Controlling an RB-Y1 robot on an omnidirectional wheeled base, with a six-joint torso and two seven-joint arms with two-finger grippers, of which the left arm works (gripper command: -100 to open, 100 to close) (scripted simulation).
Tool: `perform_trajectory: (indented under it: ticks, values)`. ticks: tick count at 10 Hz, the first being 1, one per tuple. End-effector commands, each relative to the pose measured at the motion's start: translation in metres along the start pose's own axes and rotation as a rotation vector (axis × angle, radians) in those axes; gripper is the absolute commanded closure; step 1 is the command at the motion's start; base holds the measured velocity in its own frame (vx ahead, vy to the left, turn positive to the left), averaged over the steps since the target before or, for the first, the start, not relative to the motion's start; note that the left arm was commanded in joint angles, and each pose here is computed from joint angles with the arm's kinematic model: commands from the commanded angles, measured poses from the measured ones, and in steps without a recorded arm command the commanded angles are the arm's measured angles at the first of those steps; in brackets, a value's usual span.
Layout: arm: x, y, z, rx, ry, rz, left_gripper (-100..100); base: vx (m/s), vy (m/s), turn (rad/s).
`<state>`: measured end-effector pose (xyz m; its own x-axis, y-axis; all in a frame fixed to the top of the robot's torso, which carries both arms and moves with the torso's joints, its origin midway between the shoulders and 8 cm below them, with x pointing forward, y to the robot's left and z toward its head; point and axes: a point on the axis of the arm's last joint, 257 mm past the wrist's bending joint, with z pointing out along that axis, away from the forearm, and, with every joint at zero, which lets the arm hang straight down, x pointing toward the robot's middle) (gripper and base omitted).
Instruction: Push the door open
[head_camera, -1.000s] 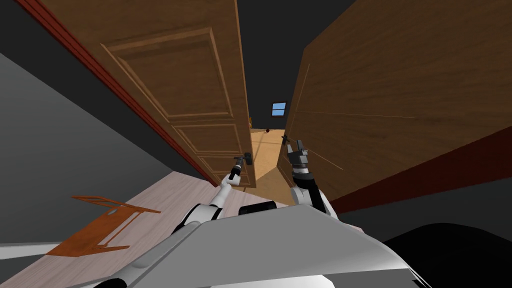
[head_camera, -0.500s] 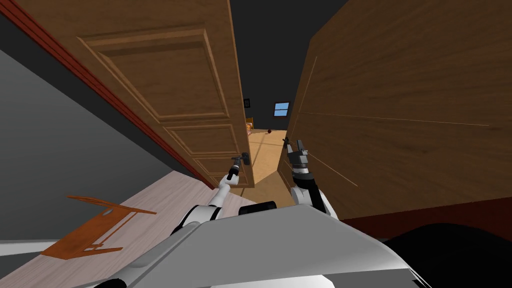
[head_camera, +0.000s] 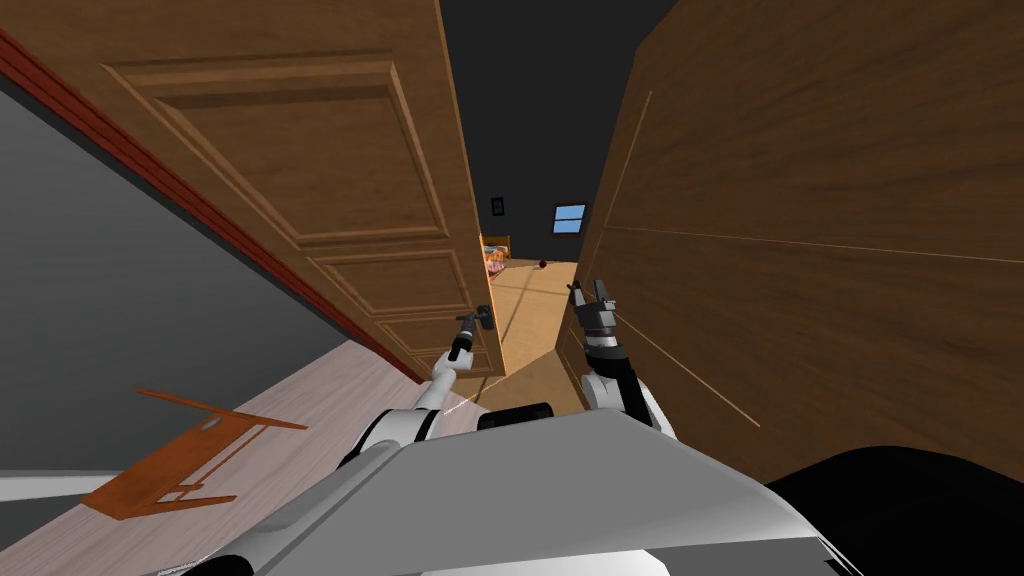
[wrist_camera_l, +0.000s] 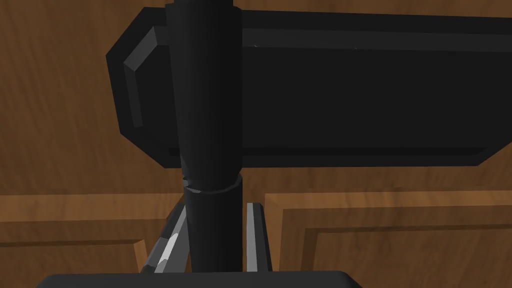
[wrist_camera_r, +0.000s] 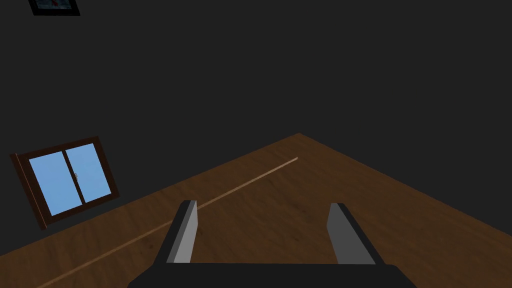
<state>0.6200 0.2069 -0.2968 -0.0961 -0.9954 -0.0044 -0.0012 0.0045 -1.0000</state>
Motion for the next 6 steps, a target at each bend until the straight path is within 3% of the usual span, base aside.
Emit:
perform_trajectory:
  ticks: [1,3,6]
  values:
    - [-0.007,-0.006,0.0017,0.005,-0.011,0.005,100,0.043,-0.032,-0.006]
    - [-0.025,-0.006,0.0001,0.004,-0.048,0.002,100,0.129,-0.132,0.065]
    - [-0.037,-0.005,-0.0013,0.003,-0.073,0.000,100,0.112,-0.118,0.066]
